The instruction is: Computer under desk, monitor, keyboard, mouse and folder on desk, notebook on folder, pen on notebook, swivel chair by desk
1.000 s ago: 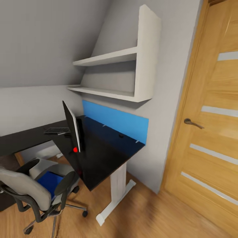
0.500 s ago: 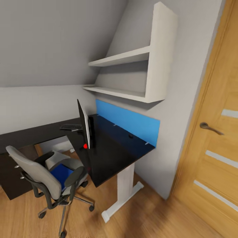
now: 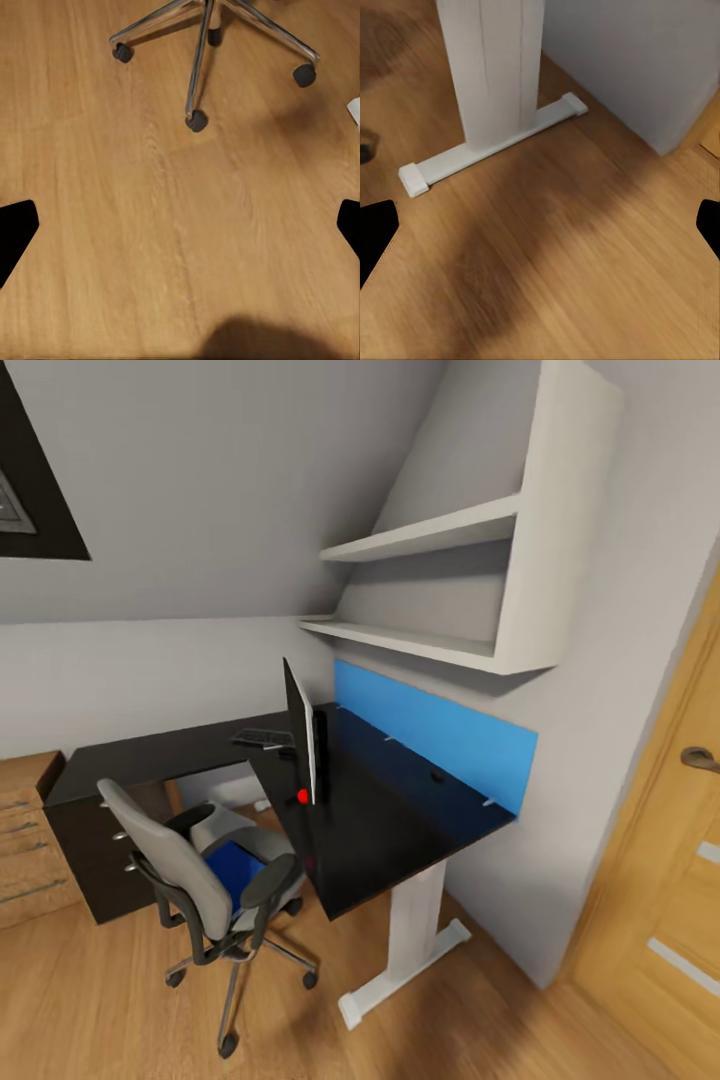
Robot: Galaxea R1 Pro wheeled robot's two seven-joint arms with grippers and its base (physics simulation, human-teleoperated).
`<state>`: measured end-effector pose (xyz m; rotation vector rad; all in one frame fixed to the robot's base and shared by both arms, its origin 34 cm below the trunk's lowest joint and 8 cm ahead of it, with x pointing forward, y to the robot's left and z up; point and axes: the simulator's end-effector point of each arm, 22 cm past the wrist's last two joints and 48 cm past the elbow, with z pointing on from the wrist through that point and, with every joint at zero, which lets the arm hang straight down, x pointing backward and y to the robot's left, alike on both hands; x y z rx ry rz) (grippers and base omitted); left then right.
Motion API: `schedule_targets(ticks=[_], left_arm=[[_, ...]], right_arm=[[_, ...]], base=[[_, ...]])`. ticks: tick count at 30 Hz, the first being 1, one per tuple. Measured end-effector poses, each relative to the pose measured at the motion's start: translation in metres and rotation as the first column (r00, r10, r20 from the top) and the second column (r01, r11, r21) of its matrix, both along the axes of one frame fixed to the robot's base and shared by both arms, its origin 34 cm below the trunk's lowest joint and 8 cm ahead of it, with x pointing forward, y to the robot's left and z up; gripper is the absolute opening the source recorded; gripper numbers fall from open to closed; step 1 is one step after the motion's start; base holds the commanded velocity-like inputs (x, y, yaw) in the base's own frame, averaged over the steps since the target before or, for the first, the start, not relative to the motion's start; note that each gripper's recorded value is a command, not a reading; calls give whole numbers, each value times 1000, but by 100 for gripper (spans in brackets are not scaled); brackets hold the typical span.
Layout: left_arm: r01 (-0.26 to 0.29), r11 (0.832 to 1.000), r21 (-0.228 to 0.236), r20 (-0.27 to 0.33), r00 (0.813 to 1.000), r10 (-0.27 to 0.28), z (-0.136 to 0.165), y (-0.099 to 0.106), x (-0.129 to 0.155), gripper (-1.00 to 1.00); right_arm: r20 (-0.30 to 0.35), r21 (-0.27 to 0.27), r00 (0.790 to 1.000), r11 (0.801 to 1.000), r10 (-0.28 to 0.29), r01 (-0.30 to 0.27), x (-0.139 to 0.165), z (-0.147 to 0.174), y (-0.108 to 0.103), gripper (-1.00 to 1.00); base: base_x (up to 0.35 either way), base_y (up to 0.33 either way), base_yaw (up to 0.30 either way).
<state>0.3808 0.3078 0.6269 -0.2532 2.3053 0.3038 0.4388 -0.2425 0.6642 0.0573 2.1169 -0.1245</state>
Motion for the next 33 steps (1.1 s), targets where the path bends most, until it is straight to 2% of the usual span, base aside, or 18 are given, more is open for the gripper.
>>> schedule_targets(ticks=[28, 33], left_arm=[[5, 1000, -3, -5, 1000, -5, -1, -2, 0, 100], [4, 1000, -4, -5, 1000, -4, -1, -2, 0, 100]], right_arm=[[0, 1, 1000, 1000, 1, -1, 0, 0, 1, 100], [-2, -1, 1000, 1000, 2, -2, 0, 0, 0, 100]], base=[[0, 0, 289], [-194, -92, 289]])
